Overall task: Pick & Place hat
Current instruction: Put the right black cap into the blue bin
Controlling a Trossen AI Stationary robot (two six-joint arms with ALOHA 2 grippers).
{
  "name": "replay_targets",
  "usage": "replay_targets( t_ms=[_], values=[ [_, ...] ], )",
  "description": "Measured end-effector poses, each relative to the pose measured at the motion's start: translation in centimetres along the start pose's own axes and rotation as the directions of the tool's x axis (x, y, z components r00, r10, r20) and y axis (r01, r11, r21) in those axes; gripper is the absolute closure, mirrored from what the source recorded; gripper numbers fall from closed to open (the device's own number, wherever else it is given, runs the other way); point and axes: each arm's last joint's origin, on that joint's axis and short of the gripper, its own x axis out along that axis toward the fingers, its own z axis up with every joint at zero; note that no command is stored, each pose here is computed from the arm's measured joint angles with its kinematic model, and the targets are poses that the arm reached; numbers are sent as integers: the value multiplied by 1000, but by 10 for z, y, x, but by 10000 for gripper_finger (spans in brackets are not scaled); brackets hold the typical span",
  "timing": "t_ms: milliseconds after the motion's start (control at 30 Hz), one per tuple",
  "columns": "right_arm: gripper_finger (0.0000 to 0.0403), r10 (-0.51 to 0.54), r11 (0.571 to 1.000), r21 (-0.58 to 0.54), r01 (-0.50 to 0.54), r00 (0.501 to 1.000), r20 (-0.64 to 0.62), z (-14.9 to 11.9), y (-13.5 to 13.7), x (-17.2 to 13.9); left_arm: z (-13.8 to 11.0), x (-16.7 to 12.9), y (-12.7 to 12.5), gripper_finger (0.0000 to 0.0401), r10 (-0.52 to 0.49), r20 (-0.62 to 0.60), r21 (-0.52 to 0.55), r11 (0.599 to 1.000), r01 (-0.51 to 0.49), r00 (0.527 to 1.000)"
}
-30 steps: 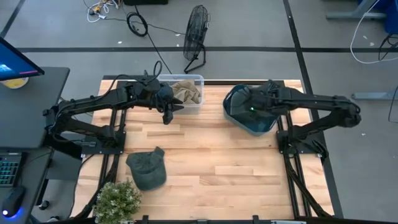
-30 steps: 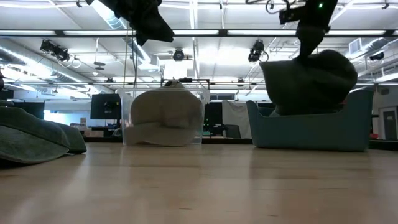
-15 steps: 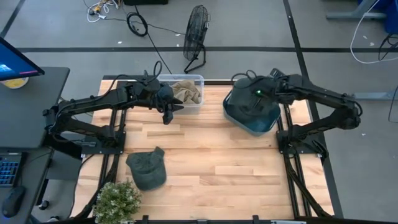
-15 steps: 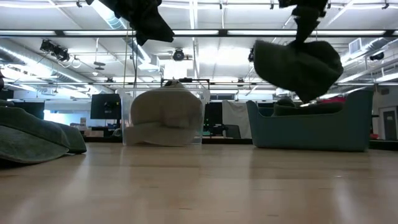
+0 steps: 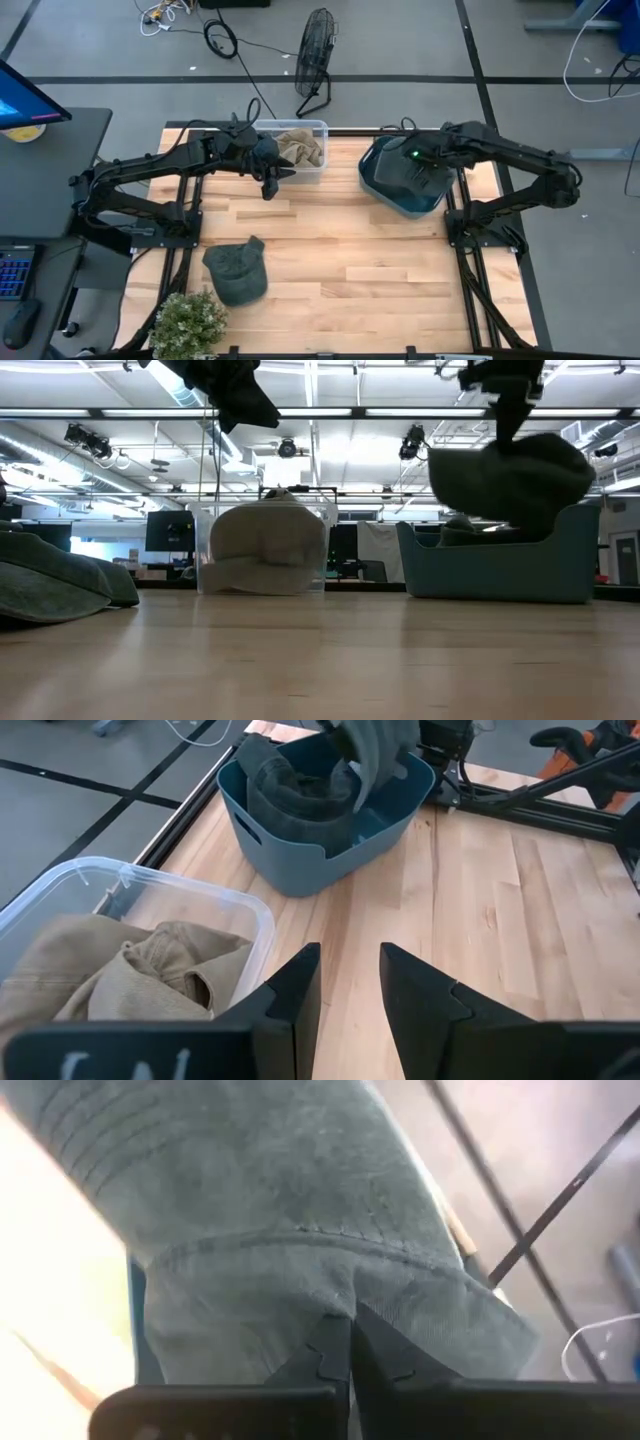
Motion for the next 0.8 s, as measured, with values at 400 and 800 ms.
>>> replay_targets(
  t_ms=[400,800],
  values=[
    [394,68,997,-40,-72,992,-107,-20,32,81,0,0,0,291,0,-2,-3,1000,0,1000],
    [335,74,994,-73,-79,995,-66,-16,31,91,0,0,0,291,1,-1,-2,1000,-1,1000]
  ],
)
